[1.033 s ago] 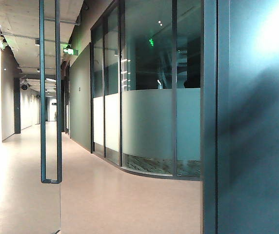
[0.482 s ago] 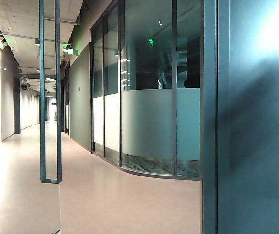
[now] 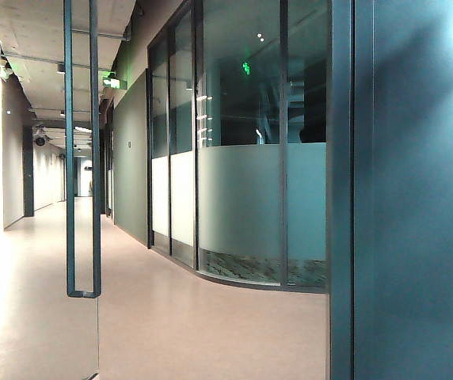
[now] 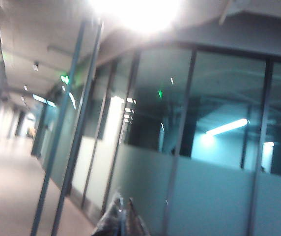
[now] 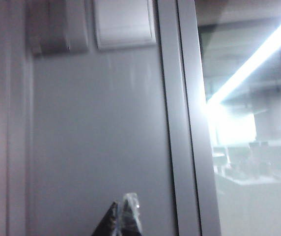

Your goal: Raise the arm to find the leftmost switch on the wall and turn on the lights.

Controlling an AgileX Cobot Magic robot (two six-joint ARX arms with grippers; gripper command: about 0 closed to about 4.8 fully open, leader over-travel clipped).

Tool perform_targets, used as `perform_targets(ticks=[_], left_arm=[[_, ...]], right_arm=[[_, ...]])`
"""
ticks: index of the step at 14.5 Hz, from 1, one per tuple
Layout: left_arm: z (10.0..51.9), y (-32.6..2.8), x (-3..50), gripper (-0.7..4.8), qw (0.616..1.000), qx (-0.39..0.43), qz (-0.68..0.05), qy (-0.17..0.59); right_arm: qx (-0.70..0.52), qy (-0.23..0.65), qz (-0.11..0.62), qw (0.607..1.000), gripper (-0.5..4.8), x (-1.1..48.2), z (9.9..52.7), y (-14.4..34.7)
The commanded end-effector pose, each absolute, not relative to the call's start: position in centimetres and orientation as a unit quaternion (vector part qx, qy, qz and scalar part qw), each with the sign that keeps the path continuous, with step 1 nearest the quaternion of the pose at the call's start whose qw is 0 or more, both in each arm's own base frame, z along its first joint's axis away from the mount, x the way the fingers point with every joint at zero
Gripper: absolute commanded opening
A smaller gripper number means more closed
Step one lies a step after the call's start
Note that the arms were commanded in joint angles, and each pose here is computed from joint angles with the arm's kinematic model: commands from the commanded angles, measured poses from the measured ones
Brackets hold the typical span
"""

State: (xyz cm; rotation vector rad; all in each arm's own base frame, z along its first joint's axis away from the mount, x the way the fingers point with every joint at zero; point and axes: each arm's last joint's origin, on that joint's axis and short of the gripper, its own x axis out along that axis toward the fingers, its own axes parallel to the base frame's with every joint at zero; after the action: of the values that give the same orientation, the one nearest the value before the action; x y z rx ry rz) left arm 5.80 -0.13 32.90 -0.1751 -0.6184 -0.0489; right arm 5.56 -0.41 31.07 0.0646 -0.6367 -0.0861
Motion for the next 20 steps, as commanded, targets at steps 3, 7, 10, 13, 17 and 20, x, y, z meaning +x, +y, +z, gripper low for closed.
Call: perform_targets(ticks=[3,7,10,13,17,20], left_arm=[[42.2,-0.3,8.1,-0.05,0.927,-0.047,-0.027,-0.372],[48.4,-0.5,11.6,-0.05,0.91,-0.042,-0.036,-0.412],[50.4,-1.1,15.2,-0.05,0.911,-0.02,-0.107,-0.397],[49.9,-2.5,15.7,-0.05,0.876,-0.036,-0.359,-0.32],[49.5,-4.3,15.0,-0.05,0.8,-0.066,-0.559,-0.209],[49.6,-4.5,14.9,-0.05,0.795,-0.099,-0.565,-0.196]], right_arm=[[0.03,-0.333,-0.04,0.941,-0.01,7.4,41.3,-0.5],[0.021,-0.358,-0.015,0.933,-0.01,11.2,49.5,-0.4],[0.009,-0.378,0.017,0.926,-0.01,13.4,53.5,-0.3],[-0.003,-0.376,0.047,0.926,-0.01,13.6,53.8,-0.1],[-0.013,-0.373,0.071,0.925,-0.01,13.6,53.8,0.0],[-0.016,-0.371,0.082,0.925,-0.01,13.9,53.7,0.1]])
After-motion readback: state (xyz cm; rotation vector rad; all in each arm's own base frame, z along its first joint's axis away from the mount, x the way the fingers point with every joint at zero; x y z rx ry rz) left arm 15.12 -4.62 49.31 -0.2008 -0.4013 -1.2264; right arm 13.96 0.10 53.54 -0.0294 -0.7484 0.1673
